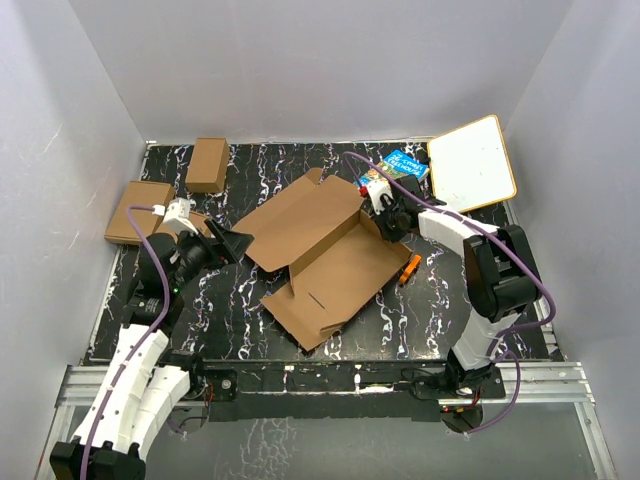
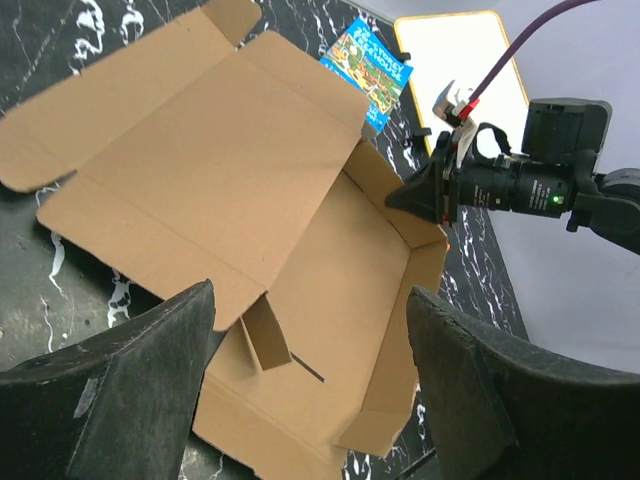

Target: Fold the paper box

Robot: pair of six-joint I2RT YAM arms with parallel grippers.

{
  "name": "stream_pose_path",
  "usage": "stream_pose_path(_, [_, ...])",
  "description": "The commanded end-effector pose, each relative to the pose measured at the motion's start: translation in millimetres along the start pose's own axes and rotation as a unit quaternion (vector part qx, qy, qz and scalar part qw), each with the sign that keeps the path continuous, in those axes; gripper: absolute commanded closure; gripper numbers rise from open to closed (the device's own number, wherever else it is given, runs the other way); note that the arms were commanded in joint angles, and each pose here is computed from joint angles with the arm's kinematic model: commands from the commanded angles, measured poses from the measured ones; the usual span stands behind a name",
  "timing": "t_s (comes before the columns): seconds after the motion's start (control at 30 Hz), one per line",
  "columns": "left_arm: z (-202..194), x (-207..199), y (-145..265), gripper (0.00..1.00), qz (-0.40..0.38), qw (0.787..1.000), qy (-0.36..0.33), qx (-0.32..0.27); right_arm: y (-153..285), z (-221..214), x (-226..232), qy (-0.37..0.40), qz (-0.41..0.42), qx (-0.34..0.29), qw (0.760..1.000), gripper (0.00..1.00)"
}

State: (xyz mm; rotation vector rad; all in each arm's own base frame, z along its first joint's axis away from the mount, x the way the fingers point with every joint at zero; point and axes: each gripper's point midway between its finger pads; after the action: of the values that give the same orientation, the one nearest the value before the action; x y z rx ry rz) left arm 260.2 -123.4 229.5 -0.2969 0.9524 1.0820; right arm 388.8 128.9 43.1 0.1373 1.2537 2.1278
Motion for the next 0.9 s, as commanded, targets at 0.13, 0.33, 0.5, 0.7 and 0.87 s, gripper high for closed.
stream_pose_path(0.13, [-29.9,13.6,-5.6,0.26,0.004,0.997,0.047,0.057,20.6,23.4,-21.0,-0.090,-0.024,-0.076,0.993,0.92])
stream_pose_path(0.33, [-35.9,21.4,-12.1,0.29,0.026,0.994,0.062,0.081,37.3,38.0,2.9,-0.113,0.048,-0.138,0.983,0.54])
stream_pose_path(0.5, [-38.0,26.8,-16.1,0.33,0.038,0.993,0.067,0.089,59.4,44.6,0.3,-0.099,0.061,-0.175,0.978,0.34])
stream_pose_path(0.7, [-44.2,34.2,-25.6,0.41,0.048,0.990,0.084,0.105,100.4,55.4,-9.7,-0.064,0.058,-0.242,0.966,0.29])
stream_pose_path(0.87, [-49.7,37.6,-39.5,0.50,0.074,0.988,0.066,0.119,139.0,83.0,29.8,0.030,0.135,-0.352,0.926,0.29])
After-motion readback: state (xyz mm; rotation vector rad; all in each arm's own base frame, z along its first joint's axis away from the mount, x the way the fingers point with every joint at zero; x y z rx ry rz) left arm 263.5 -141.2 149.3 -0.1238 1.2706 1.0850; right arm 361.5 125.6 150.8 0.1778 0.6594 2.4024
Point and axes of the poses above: each gripper's point midway between its finger pads, its own y axis back along the fingers, its own x axis along the line the jaws close on, z = x × y, and after that the axes turned 13 degrees about y, right-handed
